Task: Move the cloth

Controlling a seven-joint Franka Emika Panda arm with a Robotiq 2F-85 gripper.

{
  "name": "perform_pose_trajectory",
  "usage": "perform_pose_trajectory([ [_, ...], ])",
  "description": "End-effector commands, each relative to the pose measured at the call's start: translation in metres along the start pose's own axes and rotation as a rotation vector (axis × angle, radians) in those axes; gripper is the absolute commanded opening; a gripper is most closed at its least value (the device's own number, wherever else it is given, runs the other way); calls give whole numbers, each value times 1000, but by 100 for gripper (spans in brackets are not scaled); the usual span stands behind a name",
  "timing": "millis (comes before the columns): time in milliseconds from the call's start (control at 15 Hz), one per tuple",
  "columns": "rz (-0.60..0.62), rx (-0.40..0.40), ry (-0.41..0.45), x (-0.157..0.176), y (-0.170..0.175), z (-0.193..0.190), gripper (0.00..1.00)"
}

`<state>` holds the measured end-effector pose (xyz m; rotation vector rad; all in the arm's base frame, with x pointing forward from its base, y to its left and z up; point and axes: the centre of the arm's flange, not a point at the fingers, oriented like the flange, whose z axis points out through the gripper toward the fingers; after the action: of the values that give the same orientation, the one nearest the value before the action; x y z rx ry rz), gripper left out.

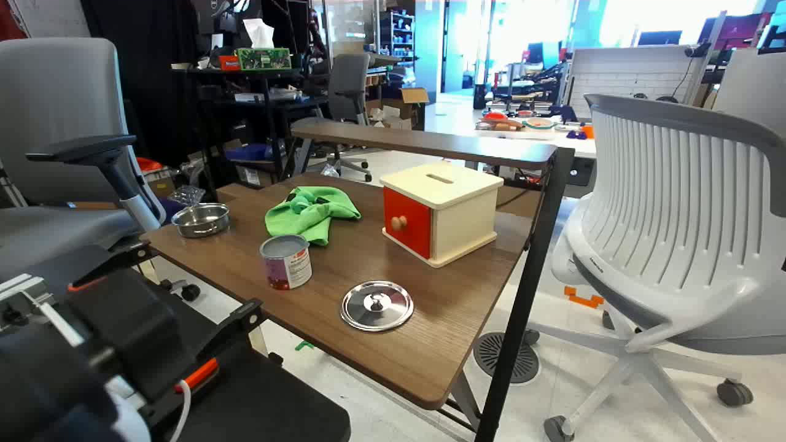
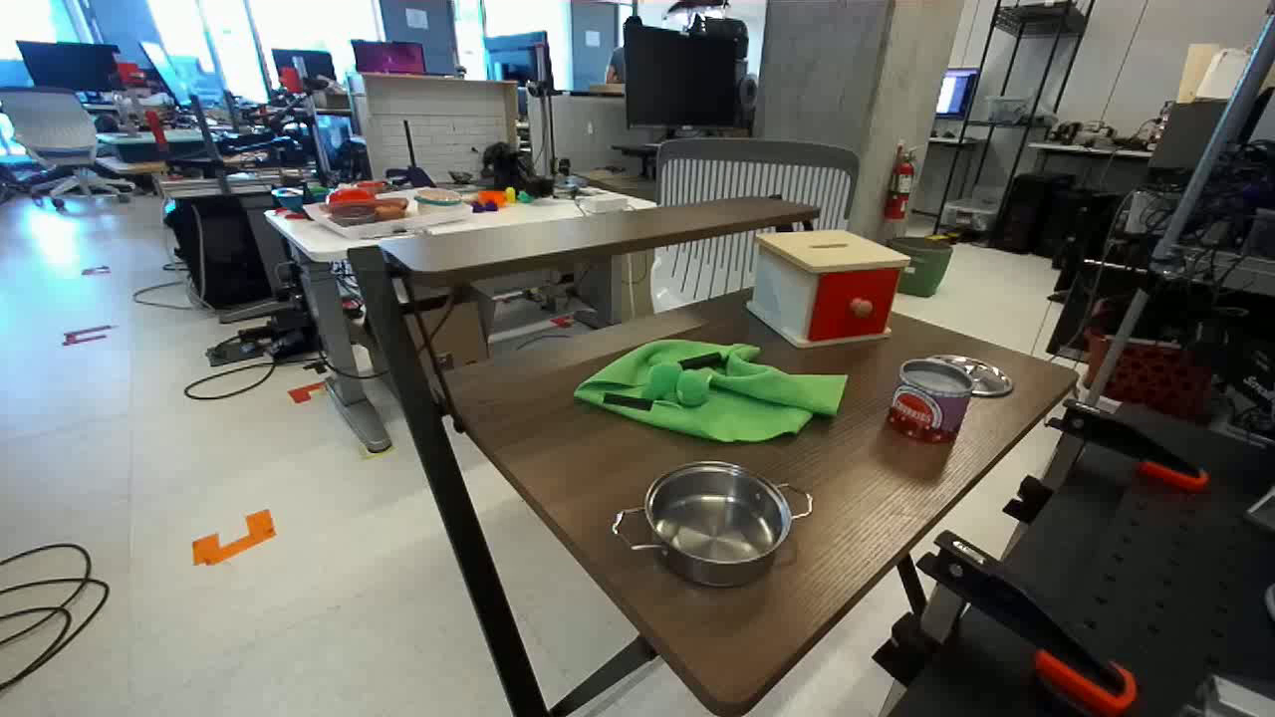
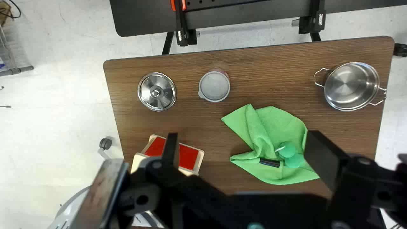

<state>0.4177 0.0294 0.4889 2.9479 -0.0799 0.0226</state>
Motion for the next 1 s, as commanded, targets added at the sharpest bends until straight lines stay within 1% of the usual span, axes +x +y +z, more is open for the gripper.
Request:
perform_pose_trajectory([
  [0, 0, 0, 1, 0, 0, -1, 100],
  [333, 0, 0, 3, 0, 0, -1, 100],
  [467, -3, -44, -5, 8, 0, 10, 100],
  [667, -31, -88, -9, 30, -2, 40, 100],
  [933, -99, -118, -5, 71, -18, 103, 100],
])
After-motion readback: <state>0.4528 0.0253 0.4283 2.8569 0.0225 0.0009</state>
